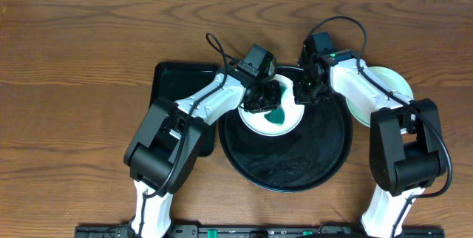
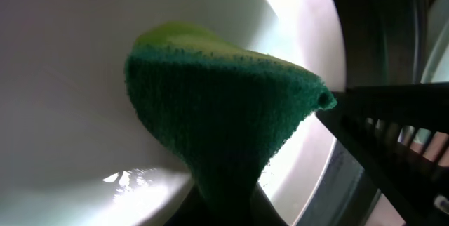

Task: Clean dirty plates on tray and stack at the side
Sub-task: 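Bring the sponge back right and wipe the white plate again, left gripper, then carry the sponge left and lower it into the green sponge tray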

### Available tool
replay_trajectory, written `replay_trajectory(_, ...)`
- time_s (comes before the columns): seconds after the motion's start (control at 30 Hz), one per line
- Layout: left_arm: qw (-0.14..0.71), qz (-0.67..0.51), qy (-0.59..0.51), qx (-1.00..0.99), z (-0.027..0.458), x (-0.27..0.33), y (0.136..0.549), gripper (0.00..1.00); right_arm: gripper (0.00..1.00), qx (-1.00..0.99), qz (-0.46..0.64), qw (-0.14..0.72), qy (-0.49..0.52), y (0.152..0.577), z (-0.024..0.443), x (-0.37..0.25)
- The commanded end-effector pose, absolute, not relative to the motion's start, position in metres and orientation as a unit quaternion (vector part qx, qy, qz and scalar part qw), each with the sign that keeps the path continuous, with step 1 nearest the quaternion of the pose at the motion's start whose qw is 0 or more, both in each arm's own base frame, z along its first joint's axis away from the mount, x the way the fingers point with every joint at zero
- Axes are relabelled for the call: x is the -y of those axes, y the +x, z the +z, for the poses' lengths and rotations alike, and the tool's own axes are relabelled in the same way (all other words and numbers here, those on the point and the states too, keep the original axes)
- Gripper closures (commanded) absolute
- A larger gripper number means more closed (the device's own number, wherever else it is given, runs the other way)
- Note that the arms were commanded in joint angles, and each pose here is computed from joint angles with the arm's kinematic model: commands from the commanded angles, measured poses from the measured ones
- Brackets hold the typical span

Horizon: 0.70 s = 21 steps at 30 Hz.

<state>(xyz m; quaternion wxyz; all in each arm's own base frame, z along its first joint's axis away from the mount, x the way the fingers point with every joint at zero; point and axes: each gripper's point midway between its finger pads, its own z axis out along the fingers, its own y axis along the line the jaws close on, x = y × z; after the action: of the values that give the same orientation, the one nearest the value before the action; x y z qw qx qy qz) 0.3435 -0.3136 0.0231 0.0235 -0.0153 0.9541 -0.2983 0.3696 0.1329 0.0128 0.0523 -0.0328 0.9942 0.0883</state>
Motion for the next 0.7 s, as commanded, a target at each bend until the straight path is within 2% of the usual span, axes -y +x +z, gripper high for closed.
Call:
replay_trajectory(0.0, 0.069, -0.316, -0.014, -0.946, 0.068, 0.319, 0.360, 0.93, 0.99, -0.991, 0.114, 0.043, -0.053, 0.361, 0.013, -0.152)
replay_trajectory(0.23, 0.213, -0.214, -0.036, -0.953, 0.142, 0.248, 0.386, 0.93, 0.99, -0.991, 0.114, 0.043, -0.053, 0.361, 0.013, -0.152)
replay_trajectory(0.33, 0.235, -0.149, -0.057, -0.959, 0.158, 0.200, 0.382, 0.93, 0.99, -0.991, 0.114, 0.043, -0.053, 0.361, 0.013, -0.152)
replay_trajectory(0.47, 0.202, -0.075, -0.071, -0.974, 0.155, 0.143, 0.365, 0.93, 0.98, -0.991, 0.114, 0.043, -0.053, 0.361, 0.013, -0.152)
replay_trajectory(0.67, 0.108, -0.014, -0.080, -0.991, 0.120, 0.085, 0.332, 0.93, 0.98, -0.991, 0.114, 0.043, -0.053, 0.361, 0.013, -0.152)
